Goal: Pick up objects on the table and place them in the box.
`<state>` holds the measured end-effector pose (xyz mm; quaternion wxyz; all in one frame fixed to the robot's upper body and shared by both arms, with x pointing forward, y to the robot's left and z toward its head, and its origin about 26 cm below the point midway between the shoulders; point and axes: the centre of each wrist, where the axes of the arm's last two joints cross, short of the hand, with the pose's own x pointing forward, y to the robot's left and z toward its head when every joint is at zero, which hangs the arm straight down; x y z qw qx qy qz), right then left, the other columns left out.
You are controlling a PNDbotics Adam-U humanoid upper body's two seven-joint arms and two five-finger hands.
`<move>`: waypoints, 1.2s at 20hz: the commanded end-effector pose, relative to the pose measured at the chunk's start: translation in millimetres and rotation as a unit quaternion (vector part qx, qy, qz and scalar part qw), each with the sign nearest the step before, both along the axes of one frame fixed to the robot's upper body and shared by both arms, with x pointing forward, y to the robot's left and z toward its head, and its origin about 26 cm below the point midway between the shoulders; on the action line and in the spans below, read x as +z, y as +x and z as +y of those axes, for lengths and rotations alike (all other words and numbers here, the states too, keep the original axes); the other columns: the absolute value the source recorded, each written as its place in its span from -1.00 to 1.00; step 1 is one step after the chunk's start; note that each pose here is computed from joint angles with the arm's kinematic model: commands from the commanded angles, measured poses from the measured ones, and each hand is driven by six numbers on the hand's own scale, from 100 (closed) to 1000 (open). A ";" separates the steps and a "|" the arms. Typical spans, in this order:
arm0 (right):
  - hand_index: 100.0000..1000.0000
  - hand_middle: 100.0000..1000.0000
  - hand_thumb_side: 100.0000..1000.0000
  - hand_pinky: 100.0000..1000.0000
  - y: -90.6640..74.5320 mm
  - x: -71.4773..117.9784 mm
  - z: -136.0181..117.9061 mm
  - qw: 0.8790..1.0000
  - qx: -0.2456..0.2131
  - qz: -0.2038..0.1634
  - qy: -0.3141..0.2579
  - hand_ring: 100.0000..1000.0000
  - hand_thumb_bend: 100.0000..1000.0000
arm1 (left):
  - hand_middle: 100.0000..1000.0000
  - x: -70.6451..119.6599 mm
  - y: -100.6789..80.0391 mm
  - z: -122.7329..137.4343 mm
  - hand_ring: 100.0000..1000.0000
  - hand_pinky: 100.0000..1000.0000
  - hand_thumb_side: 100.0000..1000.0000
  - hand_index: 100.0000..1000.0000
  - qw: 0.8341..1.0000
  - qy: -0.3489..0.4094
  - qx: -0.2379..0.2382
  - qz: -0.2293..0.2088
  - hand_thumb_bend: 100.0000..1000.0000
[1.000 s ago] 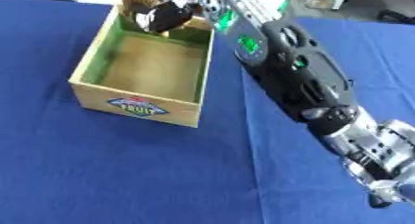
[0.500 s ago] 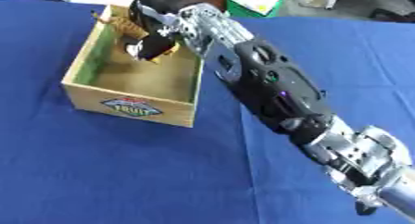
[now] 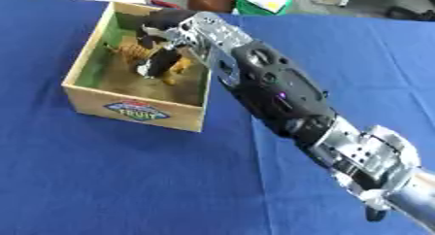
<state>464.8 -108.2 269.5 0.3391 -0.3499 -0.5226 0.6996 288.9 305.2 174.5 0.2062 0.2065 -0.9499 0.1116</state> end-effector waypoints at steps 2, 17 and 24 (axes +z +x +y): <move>0.66 0.62 0.06 0.55 -2.0 24.5 -5.4 1.000 -0.008 -0.012 -0.014 0.61 -1.00 | 0.03 7.3 -1.5 -0.6 0.11 0.07 0.36 0.50 1.000 0.007 -0.002 -0.012 -1.00; 0.88 0.76 0.06 0.70 -27.3 72.4 -20.2 0.997 -0.011 -0.051 0.053 0.71 0.34 | 0.03 7.8 -1.6 0.2 0.11 0.07 0.36 0.50 1.000 0.005 -0.001 -0.013 -1.00; 0.89 0.72 0.98 0.70 -82.2 120.9 -53.4 0.963 0.019 -0.171 0.206 0.64 -0.12 | 0.03 7.2 -2.2 2.2 0.11 0.07 0.36 0.50 1.000 0.002 0.006 -0.015 -1.00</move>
